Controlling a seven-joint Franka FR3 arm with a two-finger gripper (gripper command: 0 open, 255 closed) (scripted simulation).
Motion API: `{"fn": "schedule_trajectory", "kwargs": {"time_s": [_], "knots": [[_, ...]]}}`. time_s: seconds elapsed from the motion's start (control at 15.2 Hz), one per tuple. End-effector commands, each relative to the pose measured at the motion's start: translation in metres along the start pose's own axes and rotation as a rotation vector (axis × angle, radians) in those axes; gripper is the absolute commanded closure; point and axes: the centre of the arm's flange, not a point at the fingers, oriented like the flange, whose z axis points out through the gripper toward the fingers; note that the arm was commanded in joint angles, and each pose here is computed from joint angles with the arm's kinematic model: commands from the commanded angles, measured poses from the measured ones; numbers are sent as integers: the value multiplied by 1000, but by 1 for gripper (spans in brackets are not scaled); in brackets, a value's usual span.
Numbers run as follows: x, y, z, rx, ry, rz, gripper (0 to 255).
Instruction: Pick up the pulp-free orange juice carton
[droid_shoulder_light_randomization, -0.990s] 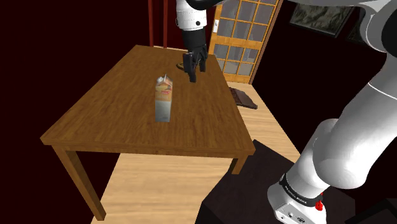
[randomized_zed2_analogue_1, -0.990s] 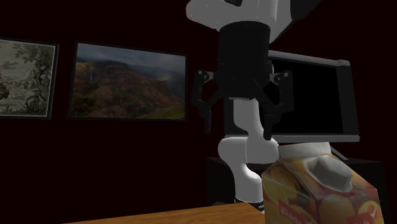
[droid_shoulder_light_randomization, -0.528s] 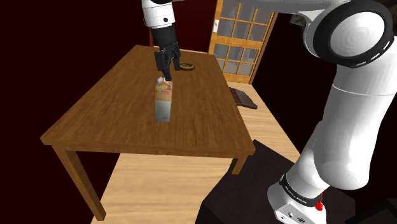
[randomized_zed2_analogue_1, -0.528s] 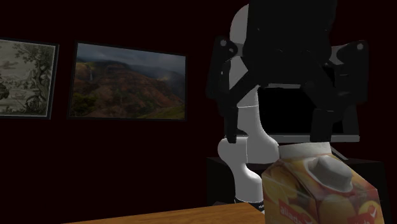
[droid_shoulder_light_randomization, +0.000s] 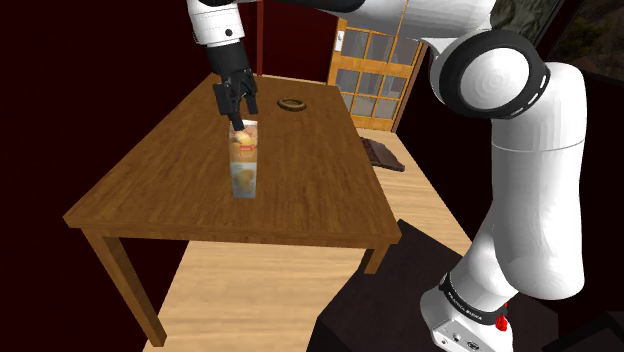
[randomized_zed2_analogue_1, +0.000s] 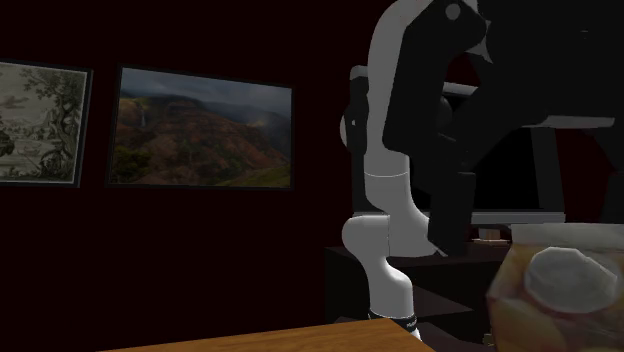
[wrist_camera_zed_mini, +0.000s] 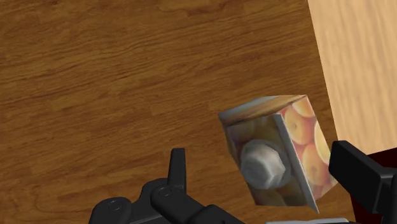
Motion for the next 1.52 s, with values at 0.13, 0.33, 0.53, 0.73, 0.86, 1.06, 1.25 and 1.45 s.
{"fn": "schedule_trajectory", "kwargs": {"time_s": [0.13,0.33,0.53,0.73,0.86,1.06,1.25,1.45], "knots": [[12,4,33,1,-19,4,0],[11,4,31,1,-19,4,255],[11,4,30,1,-19,4,255],[11,4,30,1,-19,4,255],[12,4,29,1,-19,4,255],[9,4,23,1,-19,4,255],[4,5,7,1,-19,4,255],[0,5,-8,1,-19,4,255]]}}
